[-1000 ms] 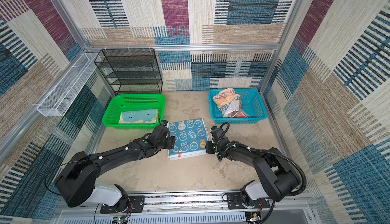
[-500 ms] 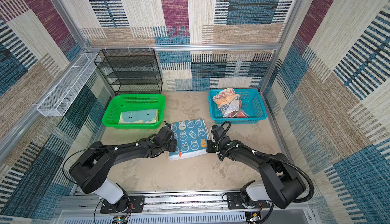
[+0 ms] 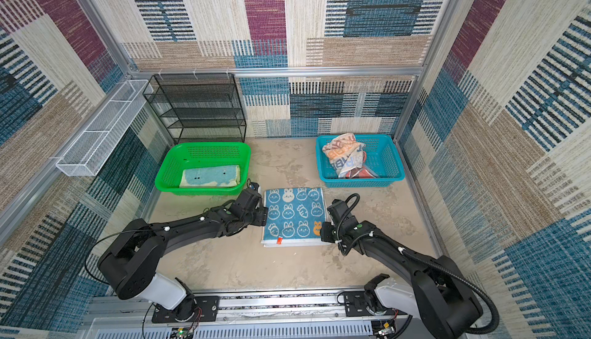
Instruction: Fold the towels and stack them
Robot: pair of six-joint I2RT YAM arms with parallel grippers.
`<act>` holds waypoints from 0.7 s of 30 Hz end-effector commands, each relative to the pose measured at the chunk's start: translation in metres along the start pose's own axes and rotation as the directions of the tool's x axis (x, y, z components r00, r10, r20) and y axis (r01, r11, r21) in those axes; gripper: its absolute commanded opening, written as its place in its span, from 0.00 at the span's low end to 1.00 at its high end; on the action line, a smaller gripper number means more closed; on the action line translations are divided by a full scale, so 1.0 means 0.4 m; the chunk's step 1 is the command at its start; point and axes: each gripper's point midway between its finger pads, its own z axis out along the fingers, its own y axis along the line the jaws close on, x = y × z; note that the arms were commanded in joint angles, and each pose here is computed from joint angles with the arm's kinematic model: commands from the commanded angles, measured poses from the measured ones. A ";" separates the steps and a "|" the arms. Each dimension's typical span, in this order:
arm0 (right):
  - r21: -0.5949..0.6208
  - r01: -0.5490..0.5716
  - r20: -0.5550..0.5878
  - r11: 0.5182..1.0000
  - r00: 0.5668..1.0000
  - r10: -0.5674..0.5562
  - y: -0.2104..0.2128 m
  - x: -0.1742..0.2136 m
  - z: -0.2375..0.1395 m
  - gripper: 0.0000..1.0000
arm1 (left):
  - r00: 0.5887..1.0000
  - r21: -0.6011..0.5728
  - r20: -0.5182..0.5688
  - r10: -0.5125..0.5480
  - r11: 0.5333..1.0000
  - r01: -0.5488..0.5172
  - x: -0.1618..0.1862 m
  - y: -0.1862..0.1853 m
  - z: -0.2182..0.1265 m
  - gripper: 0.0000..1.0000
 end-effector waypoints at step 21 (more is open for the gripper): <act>0.069 0.012 0.250 0.998 0.968 -0.029 0.024 -0.365 0.126 0.54 | 0.995 -0.121 -0.094 0.015 0.992 -0.026 -0.167 0.006 0.167 0.77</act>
